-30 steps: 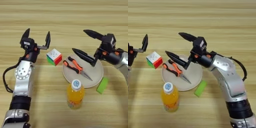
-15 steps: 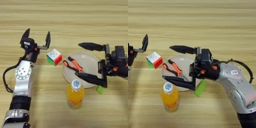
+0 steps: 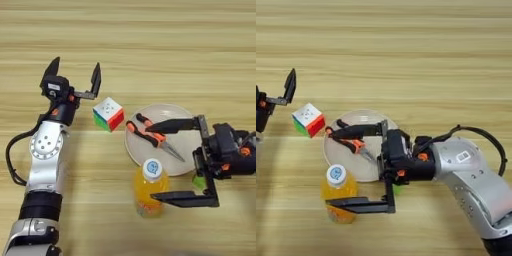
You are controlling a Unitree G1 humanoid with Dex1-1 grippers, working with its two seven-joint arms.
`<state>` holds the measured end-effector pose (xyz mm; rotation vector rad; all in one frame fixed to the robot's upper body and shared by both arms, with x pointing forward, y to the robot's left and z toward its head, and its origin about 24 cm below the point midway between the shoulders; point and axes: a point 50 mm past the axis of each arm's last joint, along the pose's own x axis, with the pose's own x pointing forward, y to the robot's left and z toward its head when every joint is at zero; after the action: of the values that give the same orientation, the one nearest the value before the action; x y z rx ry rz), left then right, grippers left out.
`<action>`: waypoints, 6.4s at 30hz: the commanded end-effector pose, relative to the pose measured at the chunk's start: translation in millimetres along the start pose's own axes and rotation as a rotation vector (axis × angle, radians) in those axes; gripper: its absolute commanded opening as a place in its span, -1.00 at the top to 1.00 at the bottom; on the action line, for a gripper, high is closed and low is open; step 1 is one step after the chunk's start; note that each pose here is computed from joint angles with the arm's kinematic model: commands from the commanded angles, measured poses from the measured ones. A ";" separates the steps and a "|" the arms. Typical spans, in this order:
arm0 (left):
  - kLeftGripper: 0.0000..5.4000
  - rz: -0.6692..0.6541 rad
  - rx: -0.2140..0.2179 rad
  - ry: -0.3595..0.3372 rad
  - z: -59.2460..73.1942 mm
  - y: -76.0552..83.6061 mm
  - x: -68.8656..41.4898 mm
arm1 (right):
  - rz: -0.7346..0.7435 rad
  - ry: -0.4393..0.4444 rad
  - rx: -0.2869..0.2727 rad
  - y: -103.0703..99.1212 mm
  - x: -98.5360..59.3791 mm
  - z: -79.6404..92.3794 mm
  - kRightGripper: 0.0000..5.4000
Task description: Move the objects on the table
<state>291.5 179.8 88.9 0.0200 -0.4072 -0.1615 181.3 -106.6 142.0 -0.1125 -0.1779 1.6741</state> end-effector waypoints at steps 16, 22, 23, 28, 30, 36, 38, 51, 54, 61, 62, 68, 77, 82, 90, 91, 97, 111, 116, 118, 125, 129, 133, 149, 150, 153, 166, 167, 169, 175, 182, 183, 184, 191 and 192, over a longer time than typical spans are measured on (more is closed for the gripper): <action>-1.00 -0.008 0.009 -0.003 0.3 -1.7 0.3 | 0.035 0.206 0.024 7.0 5.6 -45.9 -0.34; -1.00 -0.009 0.008 -0.003 0.2 -2.1 0.2 | 0.035 0.215 0.025 6.8 5.0 -48.8 -0.29; -1.00 -0.009 0.008 -0.003 0.2 -2.1 0.2 | 0.035 0.216 0.024 6.8 4.9 -49.0 -0.29; -1.00 -0.009 0.008 -0.003 0.2 -2.0 0.2 | 0.033 0.219 0.023 6.5 4.5 -49.8 -0.29; -1.00 -0.009 0.008 -0.003 0.3 -2.0 0.2 | 0.031 0.215 0.022 6.0 4.4 -49.3 -0.29; -1.00 -0.008 0.008 -0.003 0.3 -2.0 0.2 | 0.001 0.171 0.005 0.3 2.2 -39.6 -0.28; -1.00 -0.009 0.008 -0.002 -0.1 -2.0 0.2 | -0.013 0.162 -0.002 -2.1 0.7 -36.9 -0.28; -1.00 -0.009 0.007 -0.002 -0.4 -2.4 0.3 | -0.091 0.077 -0.050 -16.8 -10.9 -10.2 -0.28; -1.00 -0.010 0.007 -0.002 -0.5 -2.6 0.4 | -0.117 0.055 -0.064 -21.3 -16.2 -2.1 -0.28; -1.00 -0.010 0.007 -0.003 -0.6 -2.8 0.4 | -0.169 0.048 -0.097 -29.7 -25.8 6.9 -0.28; -1.00 -0.010 0.008 -0.002 -0.6 -2.8 0.4 | -0.179 0.050 -0.102 -31.1 -27.2 7.7 -0.28; -1.00 -0.010 0.008 -0.001 -1.0 -2.8 0.6 | -0.254 0.076 -0.122 -41.9 -35.3 8.1 -0.28; -1.00 -0.009 0.007 -0.001 -1.3 -3.0 1.0 | -0.425 0.176 -0.107 -65.7 -44.6 -8.3 -0.27; -1.00 -0.009 0.008 -0.001 -1.5 -3.0 1.2 | -0.523 0.209 -0.087 -78.3 -50.0 -14.5 -0.27; -1.00 -0.010 0.007 -0.001 -1.7 -3.4 1.3 | -0.620 0.249 -0.062 -90.1 -56.2 -22.3 -0.27; -1.00 -0.010 0.007 -0.001 -1.7 -3.5 1.3 | -0.626 0.254 -0.057 -90.8 -56.7 -23.7 -0.27; -1.00 -0.009 0.008 -0.001 -1.5 -3.4 0.8 | -0.649 0.272 -0.033 -93.0 -58.4 -33.0 -0.27; -1.00 -0.008 0.010 -0.001 -1.6 -2.6 0.5 | -0.693 0.279 0.012 -95.6 -59.2 -50.3 -0.27; -1.00 -0.008 0.010 -0.001 -1.7 -2.7 0.5 | -0.693 0.279 0.012 -95.5 -59.1 -51.0 -0.27; -1.00 -0.008 0.010 -0.001 -1.7 -2.7 0.5 | -0.693 0.279 0.011 -95.6 -59.1 -51.1 -0.27; -1.00 -0.008 0.010 -0.002 -1.6 -2.7 0.5 | -0.691 0.278 0.009 -95.4 -58.6 -51.2 -0.27; -1.00 -0.008 0.010 -0.002 -1.6 -2.7 0.5 | -0.689 0.278 0.009 -95.2 -58.3 -51.1 -0.53; -1.00 -0.008 0.010 -0.002 -1.4 -2.6 0.4 | -0.689 0.277 0.008 -95.3 -57.9 -50.9 -0.68; -1.00 -0.009 0.010 -0.002 -1.4 -3.0 0.3 | -0.702 0.254 -0.010 -97.2 -57.7 -46.0 -0.99; -1.00 -0.010 0.010 -0.001 -1.5 -3.0 0.3 | -0.705 0.247 -0.014 -97.6 -57.5 -44.8 -0.99; -1.00 -0.010 0.010 -0.001 -1.5 -3.1 0.2 | -0.711 0.226 -0.024 -98.4 -56.6 -41.6 -0.99; -1.00 -0.009 0.010 -0.001 -1.9 -3.0 0.5 | -0.753 0.141 -0.088 -102.5 -53.6 -17.3 -0.99; -1.00 -0.009 0.010 -0.001 -2.1 -3.0 0.6 | -0.760 0.130 -0.096 -103.1 -54.0 -14.3 -0.99; -1.00 -0.009 0.009 0.000 -2.3 -3.1 0.8 | -0.773 0.107 -0.112 -104.2 -54.8 -8.3 -0.99; -1.00 -0.008 0.010 0.000 -2.5 -2.9 1.2 | -0.837 -0.005 -0.182 -108.7 -61.0 12.9 -0.99; -1.00 -0.009 0.009 0.001 -2.6 -3.5 1.6 | -0.921 -0.127 -0.251 -112.9 -74.8 35.0 -0.99; -1.00 -0.009 0.010 0.002 -2.7 -3.5 1.6 | -0.942 -0.141 -0.260 -114.1 -77.8 37.2 -0.99; -1.00 -0.009 0.010 0.003 -2.8 -3.5 1.6 | -0.974 -0.159 -0.269 -115.9 -82.1 39.9 -0.99; -1.00 -0.012 0.010 0.006 -3.4 -3.2 1.5 | -1.205 -0.216 -0.314 -126.2 -111.6 48.1 -0.99; -1.00 -0.012 0.011 0.006 -3.3 -3.3 1.3 | -1.249 -0.192 -0.316 -127.4 -116.9 43.7 -0.99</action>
<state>292.2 177.6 85.1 0.0198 -0.4002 -0.1655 305.5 -203.6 202.9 -0.0280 -0.5249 0.4768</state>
